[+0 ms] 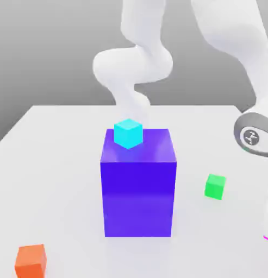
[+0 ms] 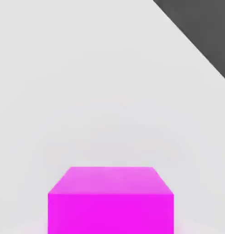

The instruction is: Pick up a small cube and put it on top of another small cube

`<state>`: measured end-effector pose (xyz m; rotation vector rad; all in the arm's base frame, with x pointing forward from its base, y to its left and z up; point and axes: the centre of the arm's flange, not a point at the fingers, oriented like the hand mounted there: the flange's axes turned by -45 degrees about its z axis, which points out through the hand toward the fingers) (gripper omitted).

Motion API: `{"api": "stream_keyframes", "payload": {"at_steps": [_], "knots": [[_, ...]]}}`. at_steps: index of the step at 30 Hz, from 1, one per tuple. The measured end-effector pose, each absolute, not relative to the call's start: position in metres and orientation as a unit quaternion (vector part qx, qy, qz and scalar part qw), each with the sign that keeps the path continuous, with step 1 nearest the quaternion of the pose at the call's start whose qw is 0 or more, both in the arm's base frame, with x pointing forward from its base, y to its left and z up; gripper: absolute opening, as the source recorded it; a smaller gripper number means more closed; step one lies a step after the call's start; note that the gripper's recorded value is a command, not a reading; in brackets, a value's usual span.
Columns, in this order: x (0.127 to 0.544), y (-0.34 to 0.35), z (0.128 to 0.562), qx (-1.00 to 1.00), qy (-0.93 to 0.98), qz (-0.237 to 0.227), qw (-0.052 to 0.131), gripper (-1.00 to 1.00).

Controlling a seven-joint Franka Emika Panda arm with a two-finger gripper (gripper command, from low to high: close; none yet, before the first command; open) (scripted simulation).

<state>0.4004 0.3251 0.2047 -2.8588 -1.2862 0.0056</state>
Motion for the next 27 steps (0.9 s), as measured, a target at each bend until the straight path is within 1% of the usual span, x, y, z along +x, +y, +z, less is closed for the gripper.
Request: {"api": "stream_keyframes", "payload": {"at_steps": [8, 10, 16, 18, 21, 23, 25, 26, 27], "knots": [[0.301, 0.308, 0.237, -0.899, -0.438, 0.005, 0.006, -1.00], [0.276, 0.300, 0.241, -0.895, -0.445, 0.005, 0.005, -1.00], [0.219, 0.256, 0.245, -0.895, -0.447, 0.002, 0.001, -1.00], [0.211, 0.248, 0.237, -0.895, -0.447, 0.000, -0.003, -1.00], [0.210, 0.245, 0.216, -0.895, -0.446, -0.002, -0.009, -1.00], [0.210, 0.245, 0.200, -0.895, -0.447, -0.002, -0.010, -1.00], [0.210, 0.243, 0.185, -0.896, -0.444, -0.001, -0.006, -1.00], [0.209, 0.243, 0.180, -0.896, -0.445, -0.001, -0.003, 1.00], [0.210, 0.242, 0.180, -0.897, -0.442, -0.001, -0.003, 1.00]]}}
